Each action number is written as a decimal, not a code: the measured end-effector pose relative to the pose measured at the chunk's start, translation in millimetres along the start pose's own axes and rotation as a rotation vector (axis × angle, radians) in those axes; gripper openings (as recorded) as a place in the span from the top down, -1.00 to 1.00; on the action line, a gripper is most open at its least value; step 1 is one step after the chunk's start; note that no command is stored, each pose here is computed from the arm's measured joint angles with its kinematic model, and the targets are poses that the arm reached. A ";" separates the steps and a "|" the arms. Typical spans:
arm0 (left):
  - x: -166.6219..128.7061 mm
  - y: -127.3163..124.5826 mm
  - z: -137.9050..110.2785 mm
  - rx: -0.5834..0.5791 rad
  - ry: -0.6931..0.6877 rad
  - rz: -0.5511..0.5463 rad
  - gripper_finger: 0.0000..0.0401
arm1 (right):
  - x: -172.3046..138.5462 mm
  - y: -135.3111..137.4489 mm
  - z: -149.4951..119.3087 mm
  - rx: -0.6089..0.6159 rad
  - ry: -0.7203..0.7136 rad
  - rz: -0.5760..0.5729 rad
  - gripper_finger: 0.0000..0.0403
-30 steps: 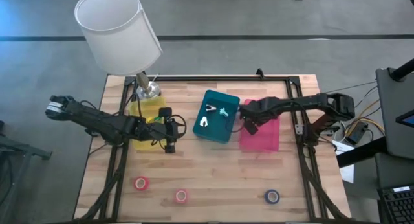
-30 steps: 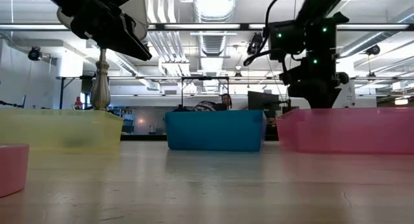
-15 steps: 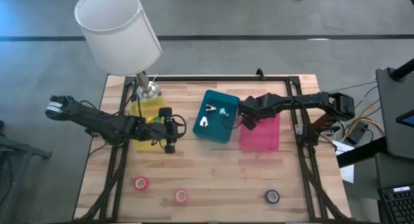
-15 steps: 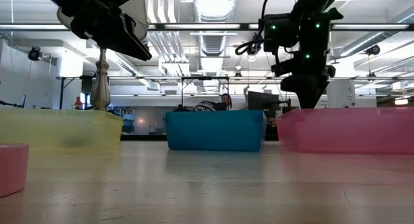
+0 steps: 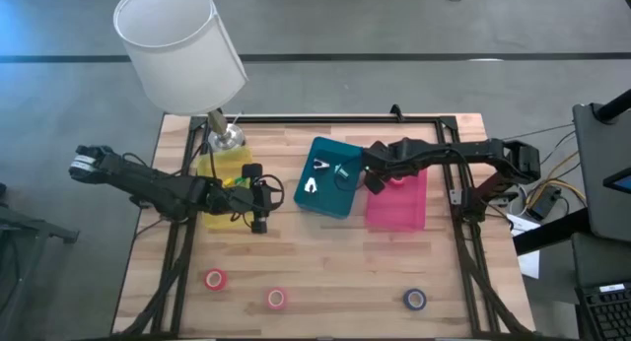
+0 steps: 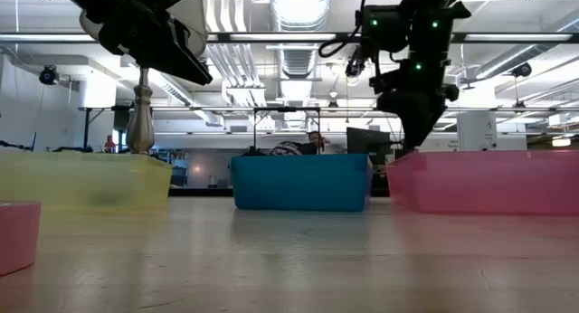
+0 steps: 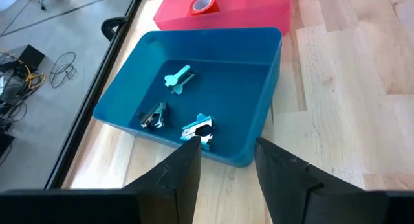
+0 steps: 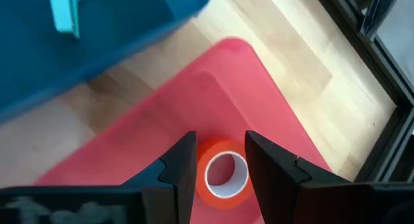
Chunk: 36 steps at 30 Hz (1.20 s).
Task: Pick and place Stapler, Stapler remover, tape
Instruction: Put the orange tape into the pink bin
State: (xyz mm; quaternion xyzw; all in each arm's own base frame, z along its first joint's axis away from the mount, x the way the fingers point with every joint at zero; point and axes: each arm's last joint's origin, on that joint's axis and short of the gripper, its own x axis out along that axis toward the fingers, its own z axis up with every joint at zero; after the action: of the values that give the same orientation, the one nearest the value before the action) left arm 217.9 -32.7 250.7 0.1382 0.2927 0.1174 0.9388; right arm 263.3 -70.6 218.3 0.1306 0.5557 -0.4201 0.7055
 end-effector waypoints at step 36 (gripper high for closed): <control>-13.0 -27.6 -27.8 -0.069 0.281 -0.608 0.26 | -45.5 3.6 46.5 0.099 -0.238 0.139 0.43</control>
State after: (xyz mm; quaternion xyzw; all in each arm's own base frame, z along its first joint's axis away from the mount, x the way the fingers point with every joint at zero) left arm 195.1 -57.0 226.3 -0.0048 0.4430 -0.1405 0.8854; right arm 296.0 -78.3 274.1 0.1527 0.4364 -0.4095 0.7865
